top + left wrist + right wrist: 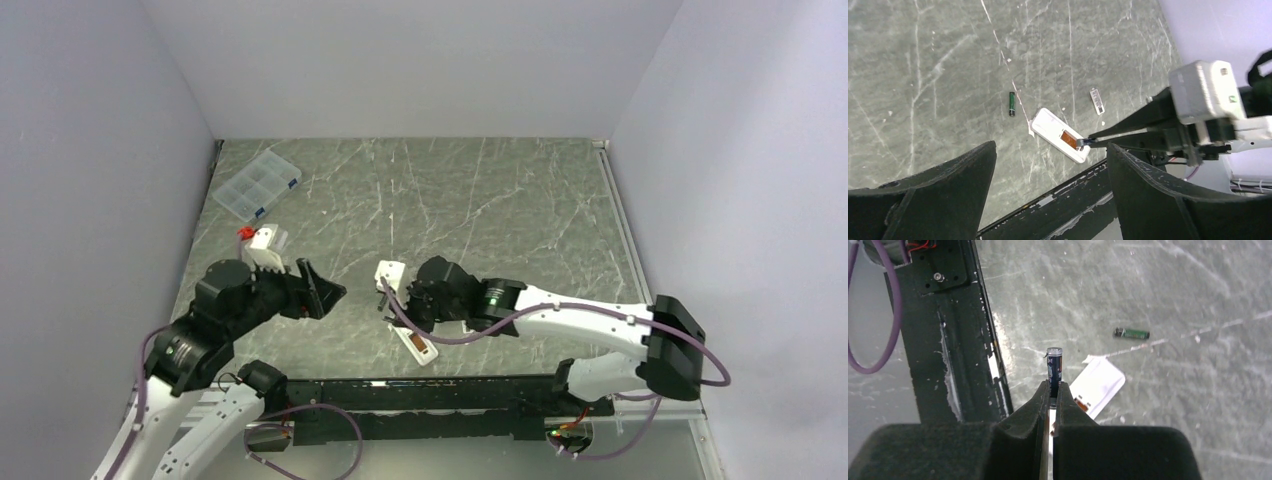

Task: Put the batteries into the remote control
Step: Pick up the battery from the center of the board, then load the battery into the remote control.

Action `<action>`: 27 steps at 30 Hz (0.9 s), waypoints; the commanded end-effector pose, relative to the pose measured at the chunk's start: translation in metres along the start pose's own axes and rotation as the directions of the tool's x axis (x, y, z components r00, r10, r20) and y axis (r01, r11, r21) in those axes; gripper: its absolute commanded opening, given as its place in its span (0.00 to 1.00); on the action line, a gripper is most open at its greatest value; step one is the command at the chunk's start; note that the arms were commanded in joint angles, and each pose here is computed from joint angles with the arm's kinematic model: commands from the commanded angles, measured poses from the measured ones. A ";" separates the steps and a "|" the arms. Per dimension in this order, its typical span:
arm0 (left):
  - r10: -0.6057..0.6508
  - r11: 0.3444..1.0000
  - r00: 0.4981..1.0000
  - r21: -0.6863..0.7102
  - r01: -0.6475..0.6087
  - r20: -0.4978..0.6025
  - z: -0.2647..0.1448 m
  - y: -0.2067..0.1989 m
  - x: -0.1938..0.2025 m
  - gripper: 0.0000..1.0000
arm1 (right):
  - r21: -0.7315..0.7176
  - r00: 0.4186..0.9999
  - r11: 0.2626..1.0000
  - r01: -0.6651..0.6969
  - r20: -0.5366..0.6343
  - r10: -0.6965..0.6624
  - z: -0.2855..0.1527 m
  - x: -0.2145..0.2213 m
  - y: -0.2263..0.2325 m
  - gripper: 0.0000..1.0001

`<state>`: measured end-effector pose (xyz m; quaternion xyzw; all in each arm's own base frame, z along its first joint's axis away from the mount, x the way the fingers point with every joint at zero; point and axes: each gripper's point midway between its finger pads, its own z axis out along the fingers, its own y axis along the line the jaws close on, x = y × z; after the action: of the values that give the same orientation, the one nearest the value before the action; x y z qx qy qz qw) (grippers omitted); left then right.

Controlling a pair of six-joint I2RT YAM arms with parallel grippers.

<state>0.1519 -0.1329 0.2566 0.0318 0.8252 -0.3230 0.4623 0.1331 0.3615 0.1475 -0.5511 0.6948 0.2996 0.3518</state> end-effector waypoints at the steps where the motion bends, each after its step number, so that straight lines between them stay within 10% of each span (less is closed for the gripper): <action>1: -0.037 0.996 0.997 0.082 0.042 -0.062 0.017 -0.020 -0.003 0.85 | 0.112 0.981 0.975 -0.193 0.005 0.193 -0.025 0.009 -0.002 0.00; 14: -0.222 0.933 0.870 0.164 0.321 -0.441 0.101 -0.034 0.067 0.80 | 0.236 0.889 0.875 -0.422 -0.083 0.451 -0.055 0.065 0.005 0.00; 27: -0.163 0.972 0.826 0.055 0.228 -0.540 0.161 -0.019 0.117 0.73 | 0.225 0.757 0.764 -0.604 -0.139 0.639 -0.040 0.092 0.027 0.00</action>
<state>0.1726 -0.2582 0.1105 0.0486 0.9064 -0.3986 0.1313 0.0927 0.2726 0.0939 -0.3208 0.8851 0.2559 0.2198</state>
